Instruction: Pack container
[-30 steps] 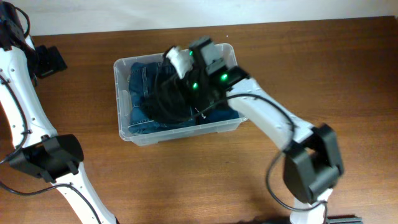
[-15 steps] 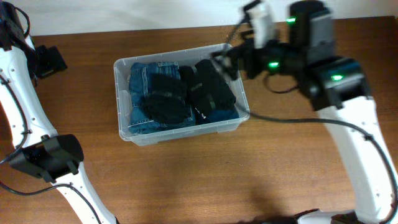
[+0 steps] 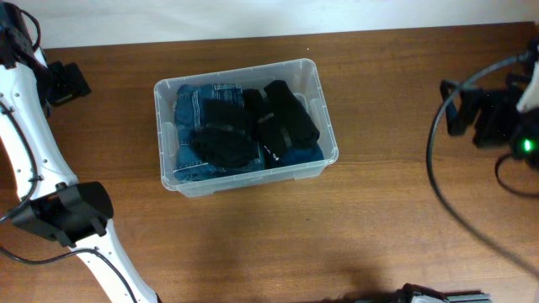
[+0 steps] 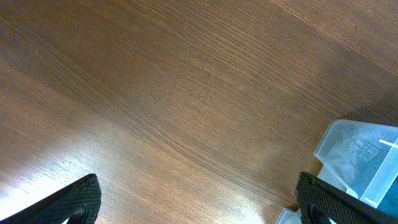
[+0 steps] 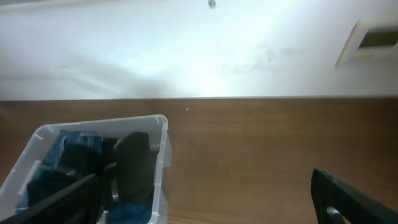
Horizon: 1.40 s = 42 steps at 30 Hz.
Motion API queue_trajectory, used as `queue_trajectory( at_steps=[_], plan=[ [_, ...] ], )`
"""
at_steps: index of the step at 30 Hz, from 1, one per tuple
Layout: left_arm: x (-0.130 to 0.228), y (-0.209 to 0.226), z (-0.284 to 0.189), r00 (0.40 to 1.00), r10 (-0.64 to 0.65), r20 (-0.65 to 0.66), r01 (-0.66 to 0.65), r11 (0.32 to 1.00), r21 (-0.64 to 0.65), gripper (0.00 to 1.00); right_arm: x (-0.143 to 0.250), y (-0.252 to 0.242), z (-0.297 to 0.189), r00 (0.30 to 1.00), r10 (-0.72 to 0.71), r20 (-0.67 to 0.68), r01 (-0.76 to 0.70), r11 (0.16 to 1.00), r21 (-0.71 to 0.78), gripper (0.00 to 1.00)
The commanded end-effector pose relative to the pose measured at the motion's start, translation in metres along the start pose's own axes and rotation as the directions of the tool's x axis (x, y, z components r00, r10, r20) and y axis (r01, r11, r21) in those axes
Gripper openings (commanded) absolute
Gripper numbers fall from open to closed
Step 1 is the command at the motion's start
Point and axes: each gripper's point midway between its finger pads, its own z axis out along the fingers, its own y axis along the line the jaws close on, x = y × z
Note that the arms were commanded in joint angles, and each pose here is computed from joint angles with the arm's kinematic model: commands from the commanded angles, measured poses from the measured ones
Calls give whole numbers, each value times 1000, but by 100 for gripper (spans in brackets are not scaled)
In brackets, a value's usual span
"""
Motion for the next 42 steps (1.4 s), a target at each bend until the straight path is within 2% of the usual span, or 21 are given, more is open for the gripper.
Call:
queue_trajectory(
  at_steps=[1,5,9,18,20,27,42],
  plan=[
    [-2,0,-5,1000,-9,18,9,1000,6,99,-2,7,-37,993,-98,64,89,987,131,98],
    [-2,0,-5,1000,-9,18,9,1000,6,100,15,28,-66,980,-154,127,138,982,130,98],
    [-2,0,-5,1000,-9,18,9,1000,6,99,40,31,-64,966,-175,192,153,980,125,98],
    [-2,0,-5,1000,-9,17,9,1000,6,100,137,31,9,881,-220,419,214,975,62,98],
    [-2,0,-5,1000,-9,18,9,1000,6,99,172,29,26,881,-124,456,131,991,17,98],
    [-2,0,-5,1000,-9,18,9,1000,6,99,226,21,51,891,-98,444,103,995,11,98],
    [-2,0,-5,1000,-9,18,9,1000,6,99,277,3,84,932,-80,352,54,995,81,98]
  ],
)
